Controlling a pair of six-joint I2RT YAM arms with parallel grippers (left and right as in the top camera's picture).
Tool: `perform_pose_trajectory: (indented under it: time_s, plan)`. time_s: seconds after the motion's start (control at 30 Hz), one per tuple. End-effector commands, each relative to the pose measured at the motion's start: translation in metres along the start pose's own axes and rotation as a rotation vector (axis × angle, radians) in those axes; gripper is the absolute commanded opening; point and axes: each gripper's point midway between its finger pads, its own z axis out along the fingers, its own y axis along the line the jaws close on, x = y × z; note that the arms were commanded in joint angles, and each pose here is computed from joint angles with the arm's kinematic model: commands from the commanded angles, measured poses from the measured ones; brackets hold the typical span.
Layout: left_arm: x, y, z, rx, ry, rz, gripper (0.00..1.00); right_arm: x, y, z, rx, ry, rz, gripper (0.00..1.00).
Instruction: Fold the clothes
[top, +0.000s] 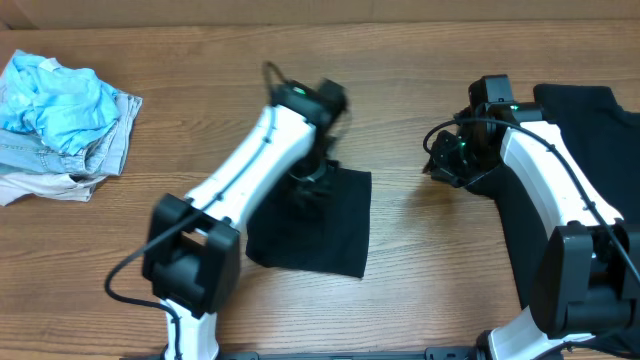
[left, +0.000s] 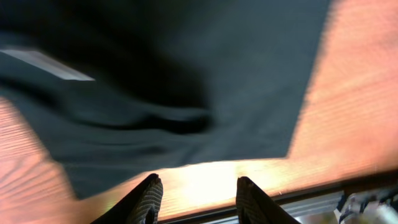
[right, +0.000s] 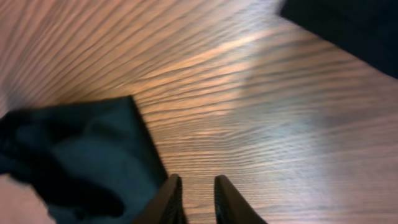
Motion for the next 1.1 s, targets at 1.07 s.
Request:
perform_pose_trajectory:
  time_s: [1.07]
  plan:
    - [0.018, 0.111, -0.182, 0.130, -0.444, -0.077, 0.61, 0.073, 0.233, 0.127, -0.186, -0.277, -0.865, 0.56]
